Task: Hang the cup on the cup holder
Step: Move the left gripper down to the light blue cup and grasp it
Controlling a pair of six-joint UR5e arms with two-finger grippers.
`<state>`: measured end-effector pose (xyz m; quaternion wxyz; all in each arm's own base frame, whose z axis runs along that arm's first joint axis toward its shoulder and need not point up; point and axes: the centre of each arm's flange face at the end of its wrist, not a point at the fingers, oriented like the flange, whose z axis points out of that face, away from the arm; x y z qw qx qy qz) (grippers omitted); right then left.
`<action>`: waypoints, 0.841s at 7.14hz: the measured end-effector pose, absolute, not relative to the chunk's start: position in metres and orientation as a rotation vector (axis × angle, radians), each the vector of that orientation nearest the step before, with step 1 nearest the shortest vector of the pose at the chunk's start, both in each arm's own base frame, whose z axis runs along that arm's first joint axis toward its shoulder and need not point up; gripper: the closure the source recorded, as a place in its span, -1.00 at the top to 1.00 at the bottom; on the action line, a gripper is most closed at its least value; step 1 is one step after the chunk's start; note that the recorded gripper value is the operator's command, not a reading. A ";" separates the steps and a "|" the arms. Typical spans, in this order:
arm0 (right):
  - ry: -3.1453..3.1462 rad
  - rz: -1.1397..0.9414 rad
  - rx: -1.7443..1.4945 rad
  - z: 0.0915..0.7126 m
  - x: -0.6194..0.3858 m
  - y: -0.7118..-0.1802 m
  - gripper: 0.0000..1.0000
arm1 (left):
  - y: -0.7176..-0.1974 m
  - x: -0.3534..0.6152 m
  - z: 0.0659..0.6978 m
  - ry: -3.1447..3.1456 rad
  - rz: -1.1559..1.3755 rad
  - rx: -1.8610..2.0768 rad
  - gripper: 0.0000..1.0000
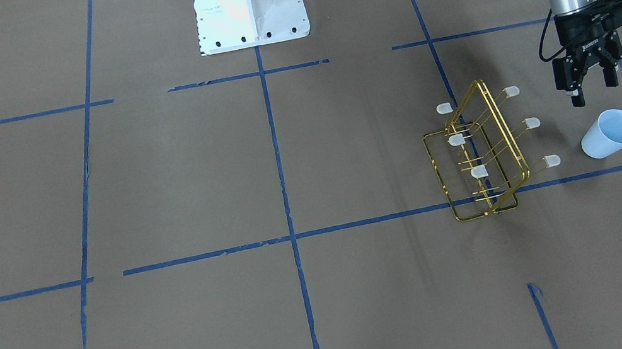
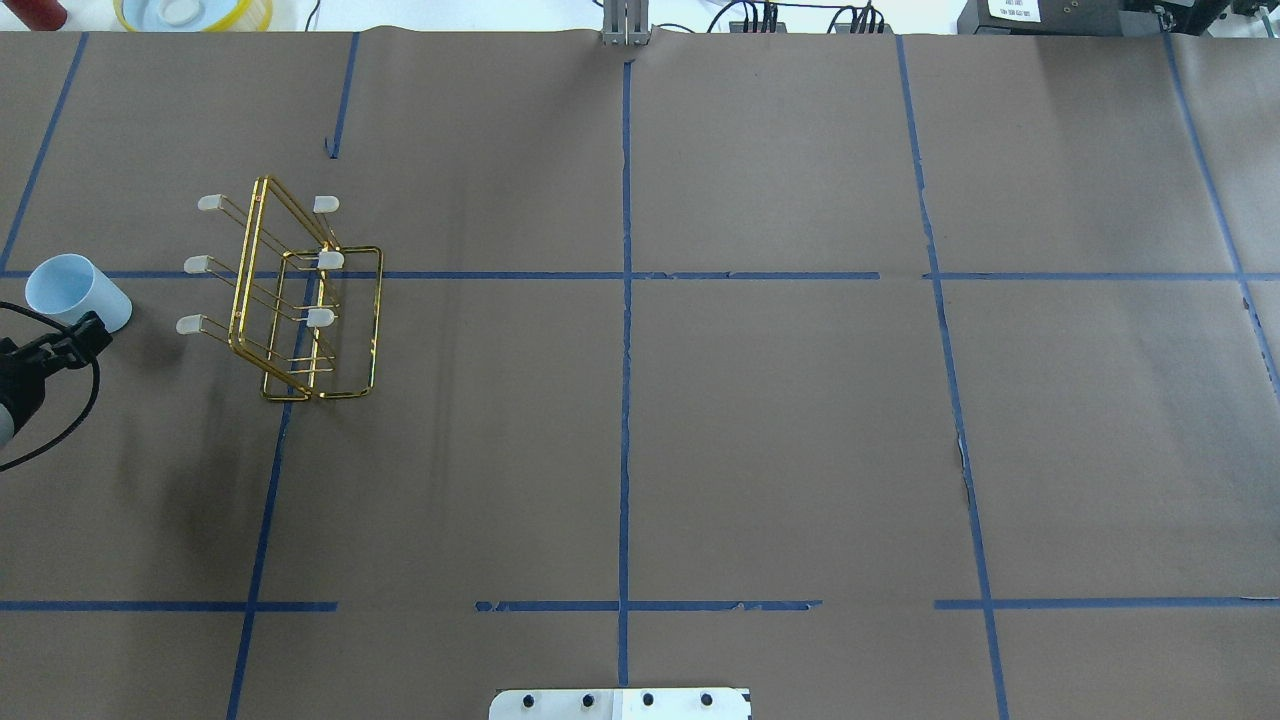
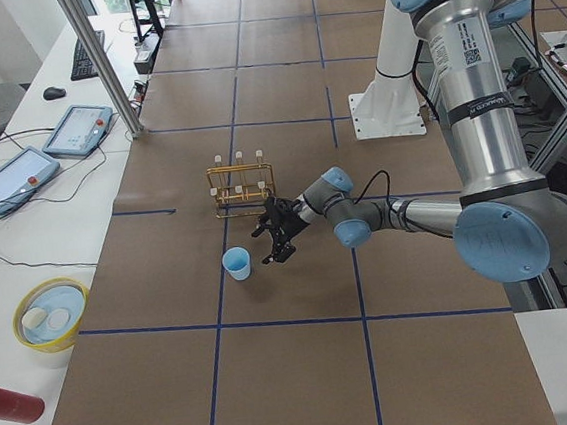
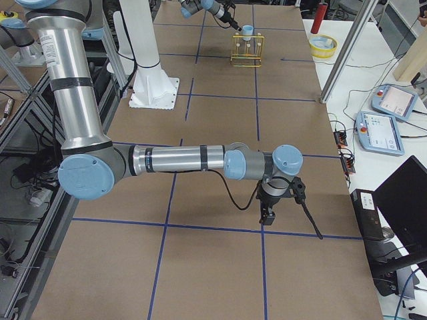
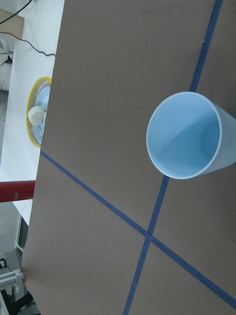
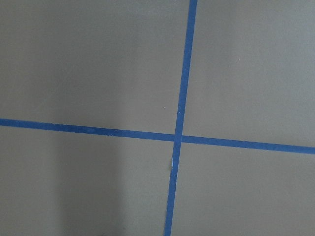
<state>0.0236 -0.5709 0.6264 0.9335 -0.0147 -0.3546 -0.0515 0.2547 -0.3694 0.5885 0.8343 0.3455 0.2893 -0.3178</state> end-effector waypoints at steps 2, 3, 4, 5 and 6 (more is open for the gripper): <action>-0.725 -0.105 -0.030 0.626 0.024 -0.571 1.00 | -0.376 0.270 0.601 0.571 -0.690 0.800 1.00; -0.725 -0.105 -0.030 0.626 0.024 -0.571 1.00 | -0.380 0.274 0.610 0.542 -0.696 0.831 1.00; -0.725 -0.105 -0.030 0.626 0.024 -0.571 1.00 | -0.385 0.280 0.618 0.517 -0.700 0.855 1.00; -0.725 -0.105 -0.030 0.626 0.024 -0.571 1.00 | -0.390 0.285 0.624 0.500 -0.703 0.872 1.00; -0.725 -0.105 -0.031 0.626 0.024 -0.571 1.00 | -0.396 0.294 0.629 0.485 -0.704 0.886 1.00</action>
